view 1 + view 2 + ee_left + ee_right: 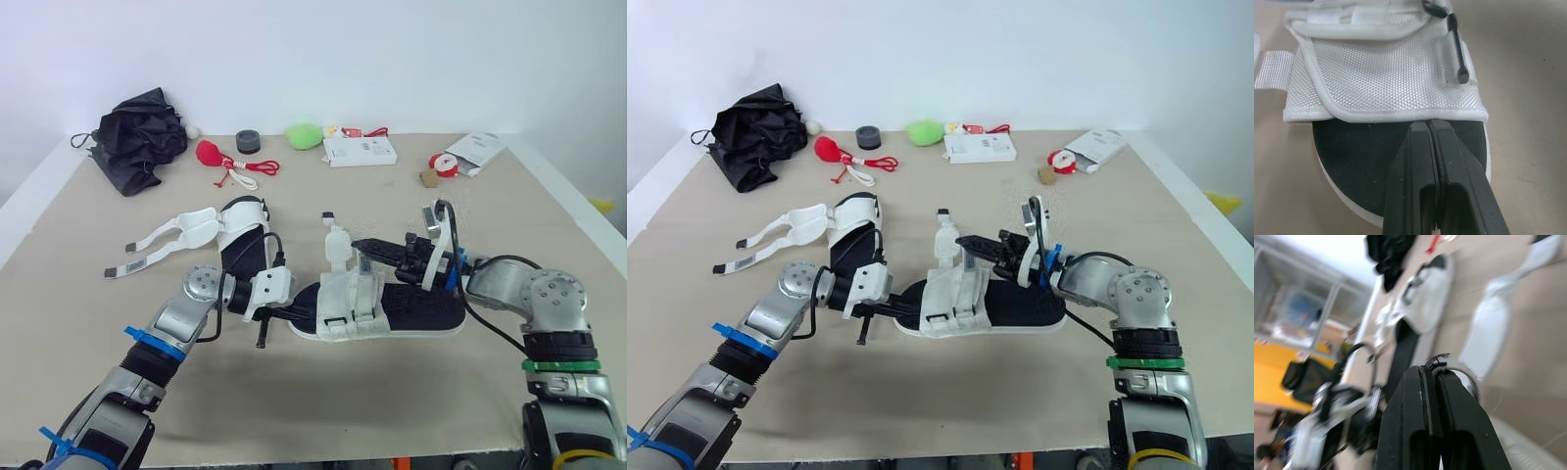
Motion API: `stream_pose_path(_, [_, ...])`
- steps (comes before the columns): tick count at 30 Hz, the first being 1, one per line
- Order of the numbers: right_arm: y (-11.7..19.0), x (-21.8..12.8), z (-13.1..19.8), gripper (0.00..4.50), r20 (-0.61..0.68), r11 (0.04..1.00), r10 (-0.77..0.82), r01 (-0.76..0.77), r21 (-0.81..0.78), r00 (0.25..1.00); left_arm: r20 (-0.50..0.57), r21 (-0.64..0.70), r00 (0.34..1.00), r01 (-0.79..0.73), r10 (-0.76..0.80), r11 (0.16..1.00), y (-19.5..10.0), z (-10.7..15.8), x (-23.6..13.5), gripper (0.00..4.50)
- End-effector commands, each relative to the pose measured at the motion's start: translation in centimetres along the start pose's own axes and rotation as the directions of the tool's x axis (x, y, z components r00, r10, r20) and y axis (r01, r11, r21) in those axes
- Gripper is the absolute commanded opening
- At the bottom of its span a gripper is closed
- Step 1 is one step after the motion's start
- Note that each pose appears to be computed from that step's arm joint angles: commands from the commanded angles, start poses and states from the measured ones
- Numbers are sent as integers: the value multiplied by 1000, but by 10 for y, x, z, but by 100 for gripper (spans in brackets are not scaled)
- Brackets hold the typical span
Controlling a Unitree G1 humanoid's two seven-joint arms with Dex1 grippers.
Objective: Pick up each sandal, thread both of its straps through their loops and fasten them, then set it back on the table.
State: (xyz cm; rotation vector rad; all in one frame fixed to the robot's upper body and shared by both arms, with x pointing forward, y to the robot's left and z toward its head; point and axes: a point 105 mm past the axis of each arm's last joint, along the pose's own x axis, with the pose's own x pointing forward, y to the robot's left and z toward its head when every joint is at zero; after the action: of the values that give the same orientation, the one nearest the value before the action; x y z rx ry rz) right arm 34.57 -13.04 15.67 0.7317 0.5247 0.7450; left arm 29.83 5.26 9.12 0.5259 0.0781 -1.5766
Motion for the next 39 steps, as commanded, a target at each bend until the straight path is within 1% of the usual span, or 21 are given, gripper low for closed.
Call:
stream_pose_path(1, [-3, -4, 16, 160, 67, 998, -39, 42, -37, 997, -109, -97, 991, 62, -72, 993, -21, -34, 5, 0])
stream_pose_path(2, [-5, -3, 14, 215, 59, 998, -48, 50, -32, 997, -109, -97, 991, 61, -71, 993, -21, -34, 5, 0])
stream_pose_path(4, [-18, -1, 9, 315, 39, 994, -113, 113, 1, 993, -110, -97, 992, 59, -69, 994, -21, -34, 5, 0])
stream_pose_path(6, [-28, -2, 10, 420, 51, 989, -141, 138, 50, 989, -109, -97, 992, 57, -68, 994, -21, -34, 5, 0])
stream_pose_path(7, [-32, -3, 10, 448, 51, 986, -155, 152, 65, 987, -109, -97, 992, 56, -66, 994, -21, -34, 5, 0])
stream_pose_path(9, [-38, -5, 10, 448, 50, 982, -178, 175, 72, 983, -109, -98, 992, 54, -64, 994, -21, -34, 5, 0])
stream_pose_path(11, [-38, -6, 13, 448, 55, 982, -179, 176, 65, 982, -109, -98, 992, 53, -63, 994, -21, -34, 5, 0])
stream_pose_path(15, [-30, -9, 35, 448, 112, 987, -160, 157, 35, 981, -106, -101, 992, 56, -67, 993, -21, -34, 6, 0])
stream_pose_path(17, [-20, -13, 58, 448, 166, 992, -126, 125, 17, 978, -105, -103, 992, 65, -75, 993, -22, -34, 7, 0])
stream_pose_path(19, [-11, -15, 73, 448, 187, 996, -91, 92, 1, 978, -105, -103, 991, 70, -81, 992, -23, -34, 7, 0])
stream_pose_path(22, [2, -11, 79, 448, 141, 997, -51, 58, -50, 989, -105, -102, 991, 73, -84, 992, -23, -34, 7, 0])
stream_pose_path(25, [9, 3, 67, 448, 36, 994, -23, 26, -111, 999, -101, -101, 991, 72, -83, 992, -22, -32, 8, 0])
stream_pose_path(28, [7, 14, 55, 448, -40, 992, -20, 15, -129, 999, -100, -99, 992, 70, -80, 993, -22, -32, 9, 0])
stream_pose_path(32, [4, 24, 47, 448, -98, 989, -12, -3, -149, 995, -101, -102, 992, 63, -73, 993, -22, -32, 8, 0])
stream_pose_path(39, [8, 40, 45, 448, -149, 986, 41, -64, -154, 988, -108, -110, 993, 45, -57, 993, -23, -34, 3, 0])
